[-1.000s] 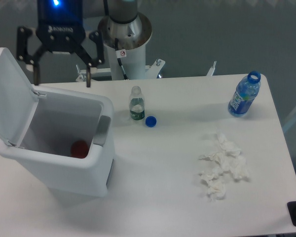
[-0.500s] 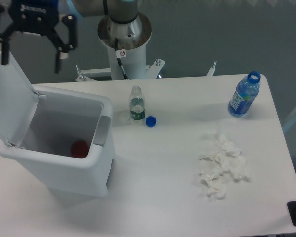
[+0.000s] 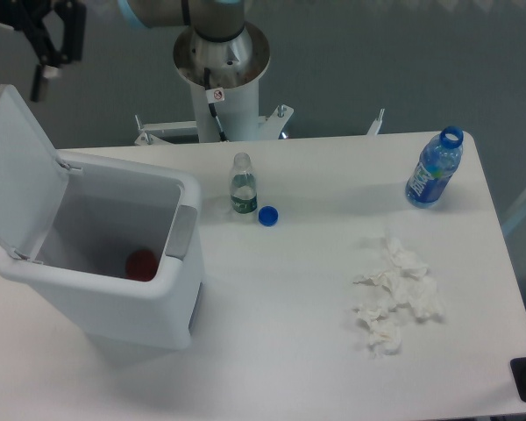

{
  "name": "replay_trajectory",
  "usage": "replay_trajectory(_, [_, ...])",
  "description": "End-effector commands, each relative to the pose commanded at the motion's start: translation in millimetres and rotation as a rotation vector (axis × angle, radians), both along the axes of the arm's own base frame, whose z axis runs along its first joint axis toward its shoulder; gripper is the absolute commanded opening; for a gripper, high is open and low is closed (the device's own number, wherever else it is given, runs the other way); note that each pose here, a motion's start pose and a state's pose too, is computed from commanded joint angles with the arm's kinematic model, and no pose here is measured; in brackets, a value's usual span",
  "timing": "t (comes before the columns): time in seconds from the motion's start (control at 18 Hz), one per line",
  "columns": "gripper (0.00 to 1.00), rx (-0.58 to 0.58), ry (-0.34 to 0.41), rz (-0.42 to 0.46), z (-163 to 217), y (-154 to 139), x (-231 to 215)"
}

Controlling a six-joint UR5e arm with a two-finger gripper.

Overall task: Close the trash can
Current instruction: 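Position the gripper behind the raised lid's edge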

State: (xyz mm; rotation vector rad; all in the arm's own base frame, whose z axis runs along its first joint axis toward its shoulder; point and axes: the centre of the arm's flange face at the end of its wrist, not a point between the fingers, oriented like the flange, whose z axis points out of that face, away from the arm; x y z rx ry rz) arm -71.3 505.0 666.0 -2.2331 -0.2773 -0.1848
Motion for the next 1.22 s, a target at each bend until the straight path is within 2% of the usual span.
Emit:
replay_trajectory(0.17, [1.0,0.008,-0.03,-0.045,-2.7,1.9,9.5])
replay_trajectory(0.5, [1.0,0.004,-0.015,-0.109,-7.1,5.4,31.2])
replay_trajectory(0.94, [1.0,-0.023,-0.008,-0.168,-24.6,9.2,51.3])
replay_trajectory(1.22, [1.0,-0.03,-0.01,-0.174,-28.7,9.1,53.8])
